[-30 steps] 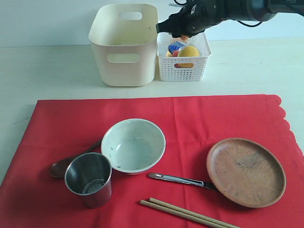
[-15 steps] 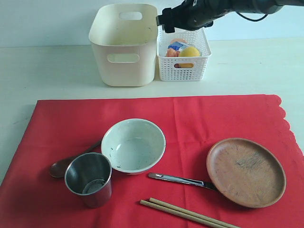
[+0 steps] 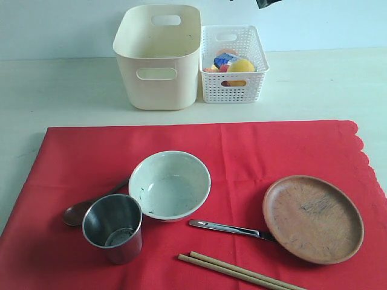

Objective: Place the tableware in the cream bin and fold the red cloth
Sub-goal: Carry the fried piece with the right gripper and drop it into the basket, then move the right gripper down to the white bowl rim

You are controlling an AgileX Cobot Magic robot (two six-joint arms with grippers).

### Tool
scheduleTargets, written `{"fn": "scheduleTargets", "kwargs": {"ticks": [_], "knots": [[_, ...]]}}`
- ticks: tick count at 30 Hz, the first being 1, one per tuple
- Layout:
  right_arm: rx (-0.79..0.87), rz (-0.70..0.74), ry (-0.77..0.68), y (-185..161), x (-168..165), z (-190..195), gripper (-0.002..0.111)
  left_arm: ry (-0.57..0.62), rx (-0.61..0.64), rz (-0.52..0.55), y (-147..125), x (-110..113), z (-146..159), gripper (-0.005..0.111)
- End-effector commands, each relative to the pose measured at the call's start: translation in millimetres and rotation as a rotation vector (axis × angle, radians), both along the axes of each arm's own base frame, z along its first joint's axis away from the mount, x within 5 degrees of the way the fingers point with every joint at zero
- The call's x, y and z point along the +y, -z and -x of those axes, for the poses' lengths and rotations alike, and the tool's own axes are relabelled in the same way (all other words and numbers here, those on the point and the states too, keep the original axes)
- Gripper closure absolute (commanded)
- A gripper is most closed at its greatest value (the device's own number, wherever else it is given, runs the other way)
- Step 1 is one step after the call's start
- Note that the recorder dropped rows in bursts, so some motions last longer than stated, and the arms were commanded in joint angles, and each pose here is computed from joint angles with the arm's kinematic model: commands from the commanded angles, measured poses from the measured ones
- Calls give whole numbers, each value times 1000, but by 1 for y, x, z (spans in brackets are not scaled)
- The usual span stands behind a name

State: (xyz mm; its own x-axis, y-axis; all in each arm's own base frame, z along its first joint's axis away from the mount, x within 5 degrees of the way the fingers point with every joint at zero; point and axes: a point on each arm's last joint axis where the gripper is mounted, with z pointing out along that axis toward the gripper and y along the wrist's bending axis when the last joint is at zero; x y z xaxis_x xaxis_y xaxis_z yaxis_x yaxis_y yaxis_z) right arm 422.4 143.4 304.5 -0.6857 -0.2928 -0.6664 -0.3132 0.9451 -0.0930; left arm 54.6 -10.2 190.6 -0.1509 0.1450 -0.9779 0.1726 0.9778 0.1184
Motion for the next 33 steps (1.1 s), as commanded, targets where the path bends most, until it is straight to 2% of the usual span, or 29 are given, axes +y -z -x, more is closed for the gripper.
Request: {"fn": "scheduleTargets", "kwargs": {"ticks": [1,7,14,24,33], "knots": [[59,24,13,-16,-7,16,108,-1,-6,-1,1,0,0,105],[205,-109,-128,-8,4,45,108,-1,-6,-1,1,0,0,105],[285,-227,-262,21,20,82,108,-1,-6,-1,1,0,0,105],[369,-183,-404,66,69,120,108,-1,-6,-1,1,0,0,105],[438,-171,-359,92,74,115,108,-1,-6,-1,1,0,0,105]]}}
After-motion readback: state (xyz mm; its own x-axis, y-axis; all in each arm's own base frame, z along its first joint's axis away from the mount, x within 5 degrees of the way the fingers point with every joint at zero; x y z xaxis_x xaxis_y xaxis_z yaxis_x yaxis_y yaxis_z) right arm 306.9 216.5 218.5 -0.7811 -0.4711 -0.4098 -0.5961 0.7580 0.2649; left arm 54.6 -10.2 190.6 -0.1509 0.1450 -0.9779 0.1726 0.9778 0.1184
